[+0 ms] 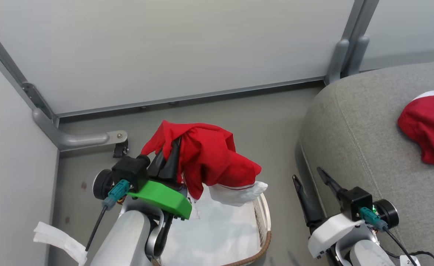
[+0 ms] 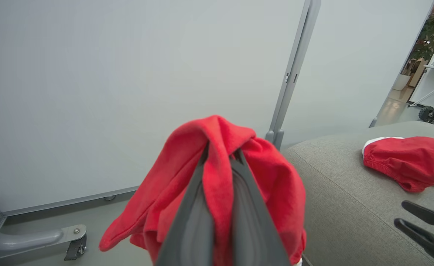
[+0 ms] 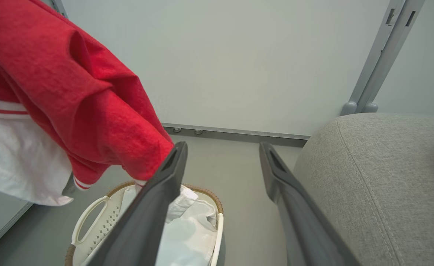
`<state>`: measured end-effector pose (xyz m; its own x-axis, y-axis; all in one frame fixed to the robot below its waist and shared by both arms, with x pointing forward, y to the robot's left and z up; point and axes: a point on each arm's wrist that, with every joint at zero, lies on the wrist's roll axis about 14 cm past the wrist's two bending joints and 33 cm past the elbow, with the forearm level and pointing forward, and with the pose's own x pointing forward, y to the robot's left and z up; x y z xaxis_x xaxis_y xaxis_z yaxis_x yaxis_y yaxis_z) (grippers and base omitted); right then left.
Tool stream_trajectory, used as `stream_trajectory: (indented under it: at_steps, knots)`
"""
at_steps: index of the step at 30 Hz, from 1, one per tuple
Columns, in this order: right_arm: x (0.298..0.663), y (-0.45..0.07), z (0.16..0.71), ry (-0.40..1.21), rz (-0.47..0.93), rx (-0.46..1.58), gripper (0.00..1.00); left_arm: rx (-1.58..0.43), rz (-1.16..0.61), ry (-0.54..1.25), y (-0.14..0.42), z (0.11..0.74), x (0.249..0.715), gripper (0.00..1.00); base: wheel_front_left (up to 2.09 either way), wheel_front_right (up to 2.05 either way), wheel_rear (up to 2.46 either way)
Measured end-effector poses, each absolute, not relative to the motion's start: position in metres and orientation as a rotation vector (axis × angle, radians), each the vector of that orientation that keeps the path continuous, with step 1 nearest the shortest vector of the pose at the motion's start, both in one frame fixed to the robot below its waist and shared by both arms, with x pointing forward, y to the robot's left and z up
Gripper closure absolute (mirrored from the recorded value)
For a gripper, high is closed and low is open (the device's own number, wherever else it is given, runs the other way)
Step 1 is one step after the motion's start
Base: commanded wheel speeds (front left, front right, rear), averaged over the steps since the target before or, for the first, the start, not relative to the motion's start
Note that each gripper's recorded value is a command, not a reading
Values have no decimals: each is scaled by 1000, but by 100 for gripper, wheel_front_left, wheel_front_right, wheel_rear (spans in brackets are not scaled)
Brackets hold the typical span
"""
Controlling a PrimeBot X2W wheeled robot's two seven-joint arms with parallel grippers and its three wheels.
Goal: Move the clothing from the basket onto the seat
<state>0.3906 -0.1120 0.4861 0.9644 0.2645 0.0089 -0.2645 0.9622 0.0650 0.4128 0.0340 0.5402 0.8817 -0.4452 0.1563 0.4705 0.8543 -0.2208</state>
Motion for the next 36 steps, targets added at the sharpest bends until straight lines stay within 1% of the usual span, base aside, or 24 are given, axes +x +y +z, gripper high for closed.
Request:
stream_trajectory:
  at_steps: [3,6,13,18,21,29,32,36]
  knots:
    - [384,-105,486,3,290,62,0,-253,-484,-144,36,556,408,100,0,0,0]
    - [377,-89,483,13,343,49,0,-253,-489,-165,35,563,402,100,0,0,0]
    - [359,-27,484,19,549,51,0,-258,-487,-169,36,565,394,100,0,0,0]
    - [360,7,501,-24,665,47,0,-259,-482,-159,37,562,392,100,0,0,0]
    - [365,21,512,-51,709,49,0,-262,-473,-153,39,559,392,100,0,0,0]
    - [380,39,523,-75,762,18,0,-256,-486,-139,36,555,389,100,0,0,0]
    - [383,52,529,-88,803,12,0,-258,-497,-137,33,555,390,100,0,0,0]
    - [384,62,517,-46,841,-9,0,-261,-508,-133,30,555,389,100,0,0,0]
